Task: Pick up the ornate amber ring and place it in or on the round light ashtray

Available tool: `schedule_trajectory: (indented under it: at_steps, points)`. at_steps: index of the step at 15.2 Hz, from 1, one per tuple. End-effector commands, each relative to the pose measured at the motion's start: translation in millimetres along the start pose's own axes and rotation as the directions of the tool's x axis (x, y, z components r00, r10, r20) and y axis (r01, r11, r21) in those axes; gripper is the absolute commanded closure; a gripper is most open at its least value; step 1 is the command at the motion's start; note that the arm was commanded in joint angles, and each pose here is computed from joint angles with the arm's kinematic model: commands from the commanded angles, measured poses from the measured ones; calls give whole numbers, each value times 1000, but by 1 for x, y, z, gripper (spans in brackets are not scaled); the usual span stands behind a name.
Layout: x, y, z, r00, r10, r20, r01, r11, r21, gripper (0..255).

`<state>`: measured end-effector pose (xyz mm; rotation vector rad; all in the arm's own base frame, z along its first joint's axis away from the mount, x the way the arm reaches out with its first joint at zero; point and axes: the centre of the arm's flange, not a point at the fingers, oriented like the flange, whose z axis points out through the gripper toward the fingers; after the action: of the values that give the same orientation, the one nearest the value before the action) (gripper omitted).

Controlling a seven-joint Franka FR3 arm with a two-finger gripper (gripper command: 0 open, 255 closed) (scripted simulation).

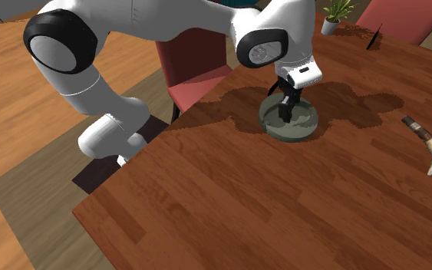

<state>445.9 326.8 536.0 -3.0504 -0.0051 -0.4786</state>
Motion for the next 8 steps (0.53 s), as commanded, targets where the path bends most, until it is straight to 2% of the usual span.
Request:
schedule_trajectory:
  at_steps: [1,5,8]
  points:
    - [0,0,0,1000,0,0,0,1000,0,0]
    - [0,0,-50,1000,0,0,0,1000,0,0]
    - [0,0,-50,1000,0,0,0,1000,0,0]
